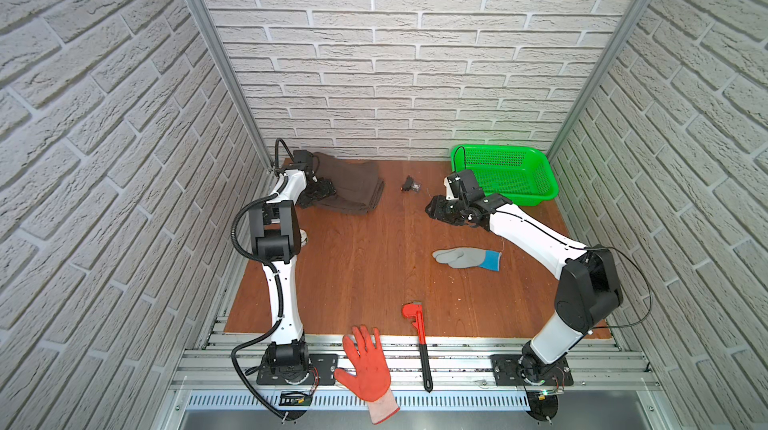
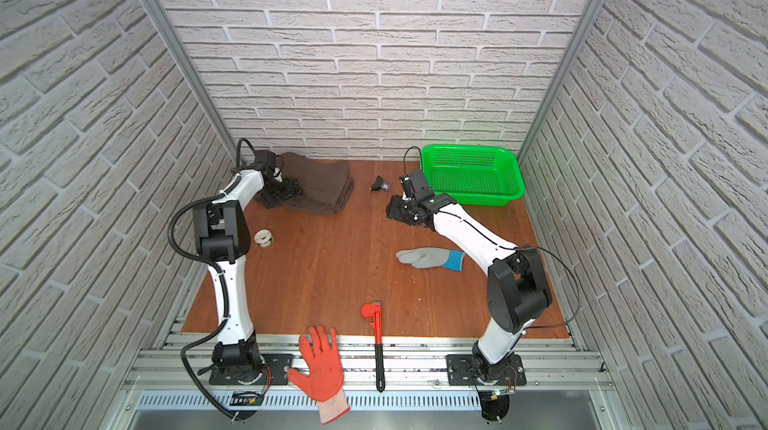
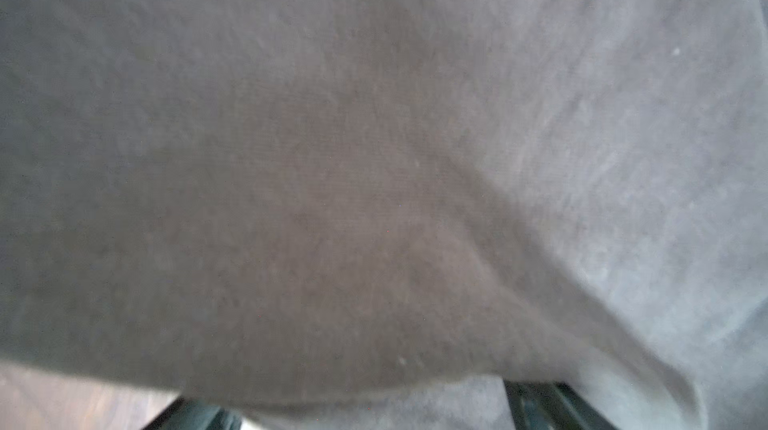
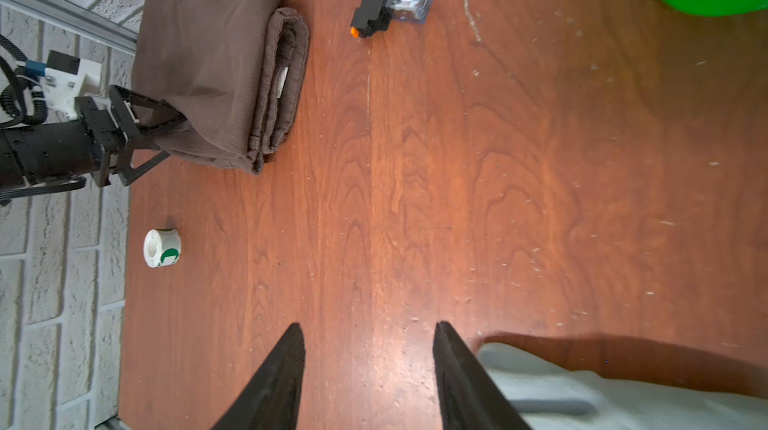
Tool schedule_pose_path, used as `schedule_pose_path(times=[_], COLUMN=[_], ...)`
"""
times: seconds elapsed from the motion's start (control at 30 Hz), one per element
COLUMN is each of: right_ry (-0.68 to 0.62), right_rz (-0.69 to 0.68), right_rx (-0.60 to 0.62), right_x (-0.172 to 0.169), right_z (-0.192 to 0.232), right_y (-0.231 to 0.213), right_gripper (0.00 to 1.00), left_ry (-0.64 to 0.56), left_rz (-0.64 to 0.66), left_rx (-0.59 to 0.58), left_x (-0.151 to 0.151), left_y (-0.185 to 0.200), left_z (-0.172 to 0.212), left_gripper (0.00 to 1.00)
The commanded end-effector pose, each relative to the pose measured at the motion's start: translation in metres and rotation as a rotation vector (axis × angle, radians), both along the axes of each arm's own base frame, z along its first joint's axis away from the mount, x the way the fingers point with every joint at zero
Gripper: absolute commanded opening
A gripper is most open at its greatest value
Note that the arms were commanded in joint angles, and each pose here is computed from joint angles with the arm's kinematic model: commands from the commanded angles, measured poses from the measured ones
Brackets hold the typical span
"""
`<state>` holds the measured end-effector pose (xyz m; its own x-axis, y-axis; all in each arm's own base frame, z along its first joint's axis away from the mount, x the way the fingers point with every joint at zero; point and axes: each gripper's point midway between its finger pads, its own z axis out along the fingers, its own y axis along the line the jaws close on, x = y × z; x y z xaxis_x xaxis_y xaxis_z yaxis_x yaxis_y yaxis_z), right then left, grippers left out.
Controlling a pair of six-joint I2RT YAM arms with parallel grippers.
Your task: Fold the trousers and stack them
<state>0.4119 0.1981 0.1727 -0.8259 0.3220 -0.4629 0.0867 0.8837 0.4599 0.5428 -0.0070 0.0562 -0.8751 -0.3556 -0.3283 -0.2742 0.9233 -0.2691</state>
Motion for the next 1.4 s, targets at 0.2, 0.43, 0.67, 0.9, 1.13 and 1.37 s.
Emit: schedule_pose_path(times=[0.2, 0.43, 0.67, 0.9, 1.13, 1.37], right_ry=[-0.258, -0.458, -0.542, -0.615, -0.612, -0.598], right_rz=[-0.079, -0.213, -0.301, -0.439, -0.494, -0.419], right_rx=[-0.230, -0.525, -0.674, -0.772, -0.759, -0.746], right_x=[-0.021, -0.051, -0.078, -0.101, -0.096, -0.057], right_z=[0.054, 0.057, 0.037, 0.021, -0.012, -0.041], right_y=[-0.068, -0.139, -0.177, -0.213, -0.235, -0.227], right_gripper=[0.50, 0.50, 0.53, 0.54, 0.57, 0.61], left_ry=[-0.390, -0.695, -0.772, -0.863, -0.829, -0.817], left_rz=[-0.011, 0.089, 0.221, 0.372, 0.432, 0.450], left_rx=[0.062, 0.185, 0.334, 0.415, 0.454, 0.540], left_x=[-0.084, -0.172, -0.232, -0.264, -0.265, -0.262], left_y=[-0.003, 0.022, 0.053, 0.077, 0.089, 0.100], left_z=[0.161, 0.212, 0.173, 0.142, 0.119, 0.100], left_gripper=[0.96, 0.98, 0.98, 0.98, 0.98, 0.98])
